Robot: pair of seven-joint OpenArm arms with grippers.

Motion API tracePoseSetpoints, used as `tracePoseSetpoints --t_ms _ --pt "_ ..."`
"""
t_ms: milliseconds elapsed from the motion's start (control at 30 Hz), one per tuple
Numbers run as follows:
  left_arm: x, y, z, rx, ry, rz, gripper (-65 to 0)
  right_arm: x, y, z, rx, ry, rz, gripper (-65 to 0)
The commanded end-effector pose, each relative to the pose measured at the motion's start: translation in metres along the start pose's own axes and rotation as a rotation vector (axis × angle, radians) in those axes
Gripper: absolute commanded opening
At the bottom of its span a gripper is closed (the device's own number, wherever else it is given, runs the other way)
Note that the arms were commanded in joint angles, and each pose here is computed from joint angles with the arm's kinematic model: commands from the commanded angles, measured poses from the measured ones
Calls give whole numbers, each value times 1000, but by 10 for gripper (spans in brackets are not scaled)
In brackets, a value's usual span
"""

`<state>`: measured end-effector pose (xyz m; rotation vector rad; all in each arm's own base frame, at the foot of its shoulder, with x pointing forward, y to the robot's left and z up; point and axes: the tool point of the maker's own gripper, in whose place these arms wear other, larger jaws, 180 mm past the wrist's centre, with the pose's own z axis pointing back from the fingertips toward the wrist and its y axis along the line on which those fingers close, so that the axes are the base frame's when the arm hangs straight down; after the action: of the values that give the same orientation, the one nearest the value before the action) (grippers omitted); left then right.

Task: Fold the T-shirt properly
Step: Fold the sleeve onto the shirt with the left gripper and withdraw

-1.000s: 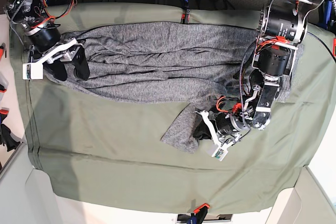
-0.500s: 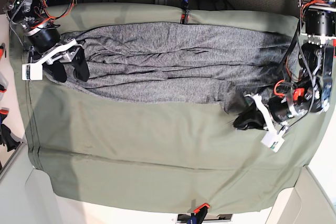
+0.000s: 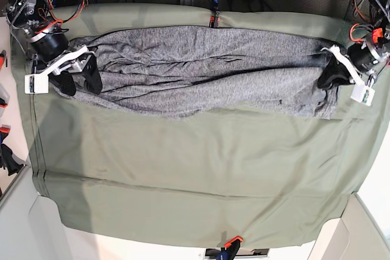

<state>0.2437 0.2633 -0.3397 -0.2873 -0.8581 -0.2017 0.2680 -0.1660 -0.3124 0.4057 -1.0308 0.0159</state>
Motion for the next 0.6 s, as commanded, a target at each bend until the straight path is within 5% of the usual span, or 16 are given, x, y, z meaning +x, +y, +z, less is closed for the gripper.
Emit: tracePoseSetpoints --t_ms 0,167,433,567 --pt "19 3 6 2 -67 -17 -597 16 3 2 17 -55 20 -231" --pt "18 4 8 8 -81 -7 -274 16 4 2 17 -55 20 -231" --pt "38 52 28 197 -134 35 -268 15 3 3 16 -50 20 -231" --pt "24 88 41 250 -128 141 -268 14 3 2 16 -48 19 -231"
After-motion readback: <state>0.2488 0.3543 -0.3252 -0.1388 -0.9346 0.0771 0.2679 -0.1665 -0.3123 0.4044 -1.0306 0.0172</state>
